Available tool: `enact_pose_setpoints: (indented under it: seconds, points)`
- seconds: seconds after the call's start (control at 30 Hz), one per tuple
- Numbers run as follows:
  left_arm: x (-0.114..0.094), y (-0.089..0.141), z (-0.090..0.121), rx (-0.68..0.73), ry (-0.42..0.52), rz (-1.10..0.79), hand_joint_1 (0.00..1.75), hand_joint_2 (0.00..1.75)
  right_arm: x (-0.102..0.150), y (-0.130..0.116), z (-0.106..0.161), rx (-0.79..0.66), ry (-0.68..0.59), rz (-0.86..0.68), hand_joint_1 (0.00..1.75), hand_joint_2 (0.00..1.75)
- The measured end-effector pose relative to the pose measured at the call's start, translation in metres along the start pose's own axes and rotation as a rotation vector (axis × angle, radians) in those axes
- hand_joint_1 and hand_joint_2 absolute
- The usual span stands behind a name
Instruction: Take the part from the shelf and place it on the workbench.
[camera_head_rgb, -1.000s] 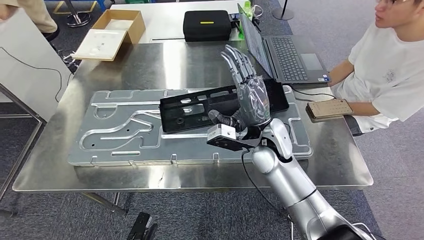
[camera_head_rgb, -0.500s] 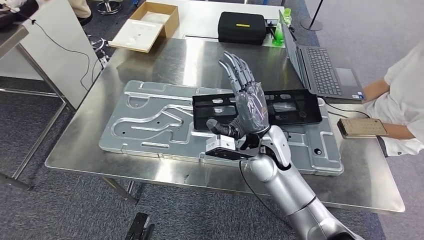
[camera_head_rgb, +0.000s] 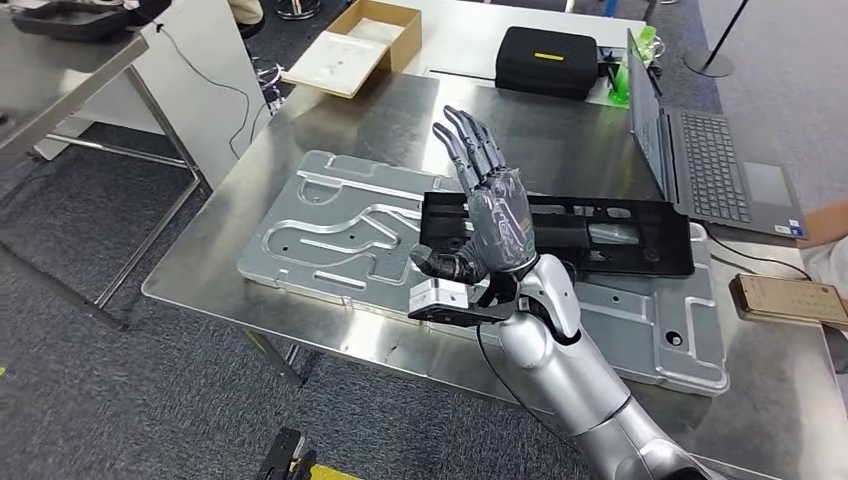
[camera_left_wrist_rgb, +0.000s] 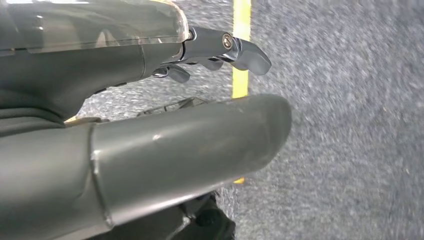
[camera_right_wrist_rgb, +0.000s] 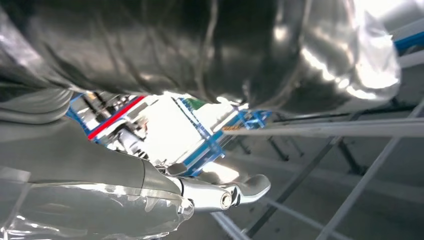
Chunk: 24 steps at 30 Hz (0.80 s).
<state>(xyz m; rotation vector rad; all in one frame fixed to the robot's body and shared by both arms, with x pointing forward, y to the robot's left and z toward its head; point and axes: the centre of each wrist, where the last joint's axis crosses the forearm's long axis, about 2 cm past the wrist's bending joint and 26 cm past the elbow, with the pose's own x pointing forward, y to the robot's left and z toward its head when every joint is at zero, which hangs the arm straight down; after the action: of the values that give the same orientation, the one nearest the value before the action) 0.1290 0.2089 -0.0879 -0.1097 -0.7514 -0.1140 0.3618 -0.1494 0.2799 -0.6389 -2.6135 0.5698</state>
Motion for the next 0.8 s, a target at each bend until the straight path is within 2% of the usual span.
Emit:
enact_pose_setpoints:
  seconds: [0.8]
  points:
    - [-0.0003, -0.0014, 0.0003, 0.009, 0.005, 0.000, 0.00, 0.00, 0.0001, -0.0029, 0.0047, 0.006, -0.012, 0.018, 0.00, 0.00]
